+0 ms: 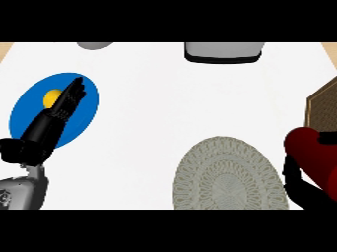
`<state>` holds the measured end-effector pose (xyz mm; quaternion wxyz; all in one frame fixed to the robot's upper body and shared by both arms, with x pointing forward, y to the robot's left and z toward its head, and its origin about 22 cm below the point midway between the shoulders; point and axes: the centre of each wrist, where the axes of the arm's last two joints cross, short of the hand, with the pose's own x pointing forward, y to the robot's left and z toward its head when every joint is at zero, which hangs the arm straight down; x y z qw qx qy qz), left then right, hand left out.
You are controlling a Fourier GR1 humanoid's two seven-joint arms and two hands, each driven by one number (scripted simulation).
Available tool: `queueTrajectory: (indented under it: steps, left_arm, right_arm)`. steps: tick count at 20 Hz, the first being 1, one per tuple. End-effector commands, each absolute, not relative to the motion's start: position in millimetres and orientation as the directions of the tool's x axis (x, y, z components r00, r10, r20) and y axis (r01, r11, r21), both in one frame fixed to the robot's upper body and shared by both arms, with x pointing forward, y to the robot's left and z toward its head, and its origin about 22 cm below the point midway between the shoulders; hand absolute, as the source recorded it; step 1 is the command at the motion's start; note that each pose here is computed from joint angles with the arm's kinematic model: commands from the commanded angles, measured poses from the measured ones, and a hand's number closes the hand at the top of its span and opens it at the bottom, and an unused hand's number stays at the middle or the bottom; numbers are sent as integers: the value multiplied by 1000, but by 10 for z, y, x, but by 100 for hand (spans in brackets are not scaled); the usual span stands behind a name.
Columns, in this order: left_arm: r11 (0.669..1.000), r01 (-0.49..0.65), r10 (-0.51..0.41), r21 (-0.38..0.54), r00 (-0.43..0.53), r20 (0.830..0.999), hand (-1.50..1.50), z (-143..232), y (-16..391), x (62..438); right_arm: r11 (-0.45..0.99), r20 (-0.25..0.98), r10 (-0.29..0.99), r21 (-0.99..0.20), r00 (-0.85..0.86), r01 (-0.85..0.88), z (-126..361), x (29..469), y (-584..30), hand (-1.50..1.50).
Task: Pick the can from the placemat and place it in the basket
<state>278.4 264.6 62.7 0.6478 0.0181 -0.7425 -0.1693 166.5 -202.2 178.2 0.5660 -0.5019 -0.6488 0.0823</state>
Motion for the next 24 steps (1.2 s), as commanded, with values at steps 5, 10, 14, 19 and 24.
queueTrajectory:
  steps: [5,10,14,19,24]
  left_arm:
    - [944,178,-246,278,-182,952,0,687,2599,2878]
    - [946,181,-242,270,-165,956,0,586,2700,2739]
    - [945,186,-240,268,-163,957,0,581,2788,2877]
    - [942,194,-244,273,-160,957,0,599,2685,2785]
    - [944,190,-241,268,-152,958,0,577,2692,2820]
  right_arm:
    - [523,774,625,-508,98,684,2413,1981,-2508,150]
    - [510,792,594,-505,140,696,2342,2179,-3272,150]
    - [548,793,593,-527,143,650,2433,2208,-3655,150]
    - [534,787,591,-547,178,645,2044,2353,-4059,150]
    - [471,755,636,-542,158,696,1907,2398,-4295,150]
